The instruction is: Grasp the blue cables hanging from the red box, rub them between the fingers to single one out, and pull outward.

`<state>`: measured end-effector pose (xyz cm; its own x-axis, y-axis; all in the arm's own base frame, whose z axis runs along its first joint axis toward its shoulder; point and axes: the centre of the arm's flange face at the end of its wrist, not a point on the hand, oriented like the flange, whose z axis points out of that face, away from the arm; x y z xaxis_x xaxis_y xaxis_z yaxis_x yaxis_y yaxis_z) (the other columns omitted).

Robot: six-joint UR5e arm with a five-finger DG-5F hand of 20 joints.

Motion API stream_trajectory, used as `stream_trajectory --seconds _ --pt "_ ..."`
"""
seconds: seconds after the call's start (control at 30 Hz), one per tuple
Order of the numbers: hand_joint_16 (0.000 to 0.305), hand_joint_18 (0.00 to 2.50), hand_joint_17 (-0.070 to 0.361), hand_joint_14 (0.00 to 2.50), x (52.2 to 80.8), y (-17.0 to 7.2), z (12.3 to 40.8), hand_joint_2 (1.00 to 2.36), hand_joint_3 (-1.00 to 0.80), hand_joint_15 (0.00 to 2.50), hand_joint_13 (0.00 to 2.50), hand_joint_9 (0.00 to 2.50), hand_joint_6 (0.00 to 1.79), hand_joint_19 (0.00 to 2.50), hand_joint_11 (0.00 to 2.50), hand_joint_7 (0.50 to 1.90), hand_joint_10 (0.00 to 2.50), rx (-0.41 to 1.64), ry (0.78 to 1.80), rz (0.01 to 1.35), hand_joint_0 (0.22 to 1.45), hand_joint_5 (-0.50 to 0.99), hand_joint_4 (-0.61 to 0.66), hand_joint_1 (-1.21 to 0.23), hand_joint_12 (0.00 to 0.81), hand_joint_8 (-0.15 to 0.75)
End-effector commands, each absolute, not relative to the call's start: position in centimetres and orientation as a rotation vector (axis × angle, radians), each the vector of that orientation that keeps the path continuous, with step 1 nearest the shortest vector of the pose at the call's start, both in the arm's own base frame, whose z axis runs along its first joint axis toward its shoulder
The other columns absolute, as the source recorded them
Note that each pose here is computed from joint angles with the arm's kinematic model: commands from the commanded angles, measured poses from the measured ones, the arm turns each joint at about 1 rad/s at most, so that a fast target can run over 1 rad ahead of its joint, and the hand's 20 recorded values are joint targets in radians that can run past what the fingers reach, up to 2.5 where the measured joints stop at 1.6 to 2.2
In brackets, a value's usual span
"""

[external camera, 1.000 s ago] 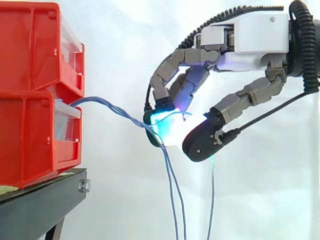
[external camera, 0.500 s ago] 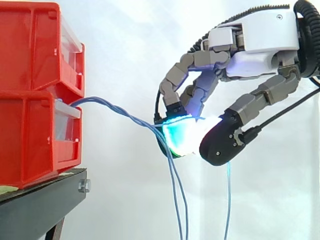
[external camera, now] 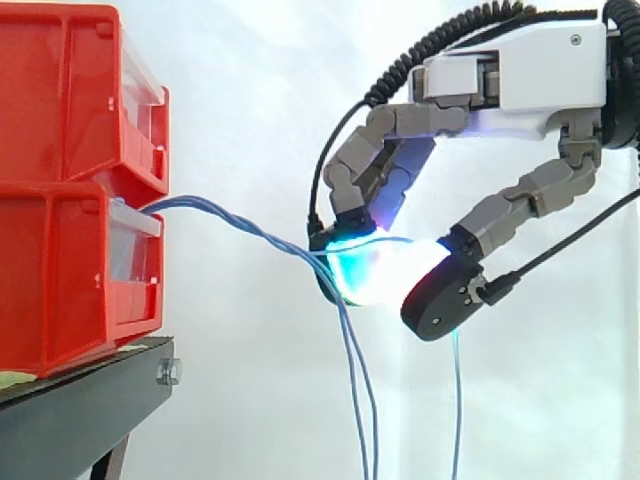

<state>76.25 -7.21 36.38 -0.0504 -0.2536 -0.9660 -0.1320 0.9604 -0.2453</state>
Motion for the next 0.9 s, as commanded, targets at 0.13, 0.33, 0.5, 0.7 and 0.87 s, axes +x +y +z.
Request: stream_trajectory --seconds 0.13,0.33,0.5,0.7,0.87 --pt "0.042 0.64 0.095 0.03 76.42 -6.3 37.73 1.02 -0.23 0.63 0.82 0.99 0.91 0.5 0.76 1.02 0.02 -0.527 1.541 -0.188 0.6 -0.13 0.05 -0.78 0.338 0.241" --pt "0.043 0.64 0.096 0.03 76.36 -6.15 37.8 1.02 -0.23 0.63 0.82 0.99 0.91 0.49 0.76 1.02 0.02 -0.588 1.52 -0.209 0.6 -0.13 0.05 -0.78 0.339 0.24" --pt "0.042 0.64 0.095 0.03 76.32 -6.07 37.72 1.02 -0.23 0.63 0.82 0.99 0.91 0.5 0.75 1.02 0.02 -0.615 1.511 -0.224 0.6 -0.13 0.05 -0.78 0.339 0.241" --pt "0.042 0.64 0.096 0.02 76.29 -6.18 37.71 1.02 -0.23 0.64 0.82 0.99 0.91 0.49 0.75 1.02 0.02 -0.605 1.516 -0.213 0.6 -0.13 0.05 -0.78 0.337 0.239" --pt "0.042 0.64 0.095 0.02 76.25 -6.32 37.78 1.02 -0.23 0.63 0.82 0.99 0.91 0.5 0.75 1.02 0.02 -0.657 1.486 -0.227 0.6 -0.13 0.05 -0.78 0.339 0.24"
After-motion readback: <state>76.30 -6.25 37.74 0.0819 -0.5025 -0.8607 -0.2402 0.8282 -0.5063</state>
